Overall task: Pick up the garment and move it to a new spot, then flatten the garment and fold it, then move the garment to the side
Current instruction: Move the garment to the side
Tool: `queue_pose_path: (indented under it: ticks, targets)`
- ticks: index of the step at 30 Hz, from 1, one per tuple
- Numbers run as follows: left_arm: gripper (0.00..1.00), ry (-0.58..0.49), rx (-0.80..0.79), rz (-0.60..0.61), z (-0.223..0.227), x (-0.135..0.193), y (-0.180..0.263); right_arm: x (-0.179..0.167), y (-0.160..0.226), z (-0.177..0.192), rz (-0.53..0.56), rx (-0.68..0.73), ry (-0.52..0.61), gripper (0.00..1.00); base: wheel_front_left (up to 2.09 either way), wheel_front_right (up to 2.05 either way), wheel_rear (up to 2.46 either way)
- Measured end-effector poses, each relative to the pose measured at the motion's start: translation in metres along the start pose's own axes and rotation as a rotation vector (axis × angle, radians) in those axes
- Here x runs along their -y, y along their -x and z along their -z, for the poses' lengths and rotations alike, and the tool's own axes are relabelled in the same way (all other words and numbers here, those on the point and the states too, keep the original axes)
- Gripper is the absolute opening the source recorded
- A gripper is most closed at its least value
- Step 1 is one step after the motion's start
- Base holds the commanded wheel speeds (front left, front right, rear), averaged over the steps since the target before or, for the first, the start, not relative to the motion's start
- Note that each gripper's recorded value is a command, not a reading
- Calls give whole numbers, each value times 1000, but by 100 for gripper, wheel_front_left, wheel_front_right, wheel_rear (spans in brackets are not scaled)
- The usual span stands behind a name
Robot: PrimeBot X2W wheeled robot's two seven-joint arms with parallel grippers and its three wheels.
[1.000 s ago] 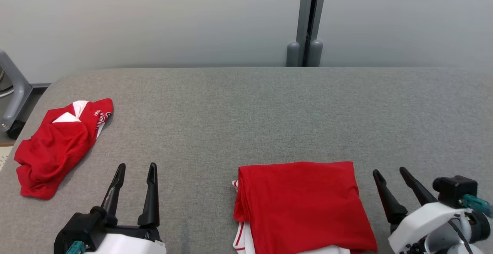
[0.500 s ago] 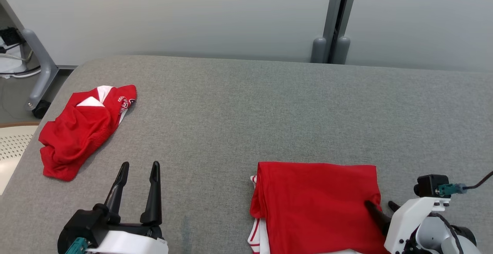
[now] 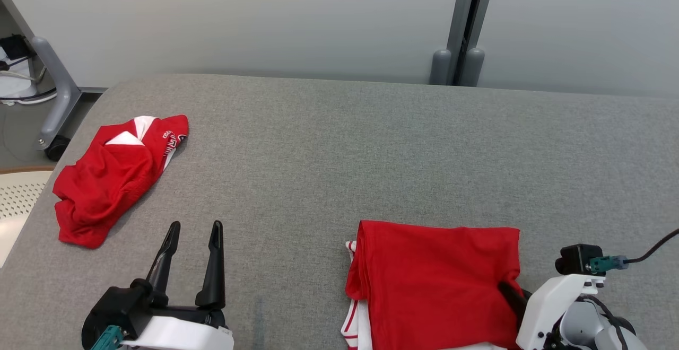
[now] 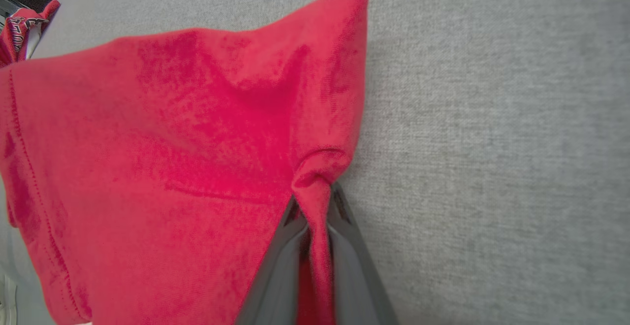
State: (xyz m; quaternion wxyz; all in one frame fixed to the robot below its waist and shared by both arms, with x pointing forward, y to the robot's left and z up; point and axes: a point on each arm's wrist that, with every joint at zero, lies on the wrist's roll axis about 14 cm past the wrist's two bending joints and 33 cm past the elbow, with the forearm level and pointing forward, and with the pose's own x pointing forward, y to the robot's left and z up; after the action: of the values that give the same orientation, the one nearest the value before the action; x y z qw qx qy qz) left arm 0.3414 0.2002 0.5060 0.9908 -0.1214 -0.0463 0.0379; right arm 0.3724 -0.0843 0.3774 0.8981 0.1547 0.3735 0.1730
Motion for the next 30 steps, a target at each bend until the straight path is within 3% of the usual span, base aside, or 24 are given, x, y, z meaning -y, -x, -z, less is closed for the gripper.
queue_pose_path:
  ticks: [10,17,30]
  targets:
    - [100,8,2,87,0,26,-7,22,18,-38,46,185,15,0,0,0,0]
    - [100,26,-9,240,5,74,-15,53,49,-65,121,333,24,0,0,0,0]
    - [100,61,-57,512,24,165,-29,107,108,-66,282,464,-31,0,0,0,0]
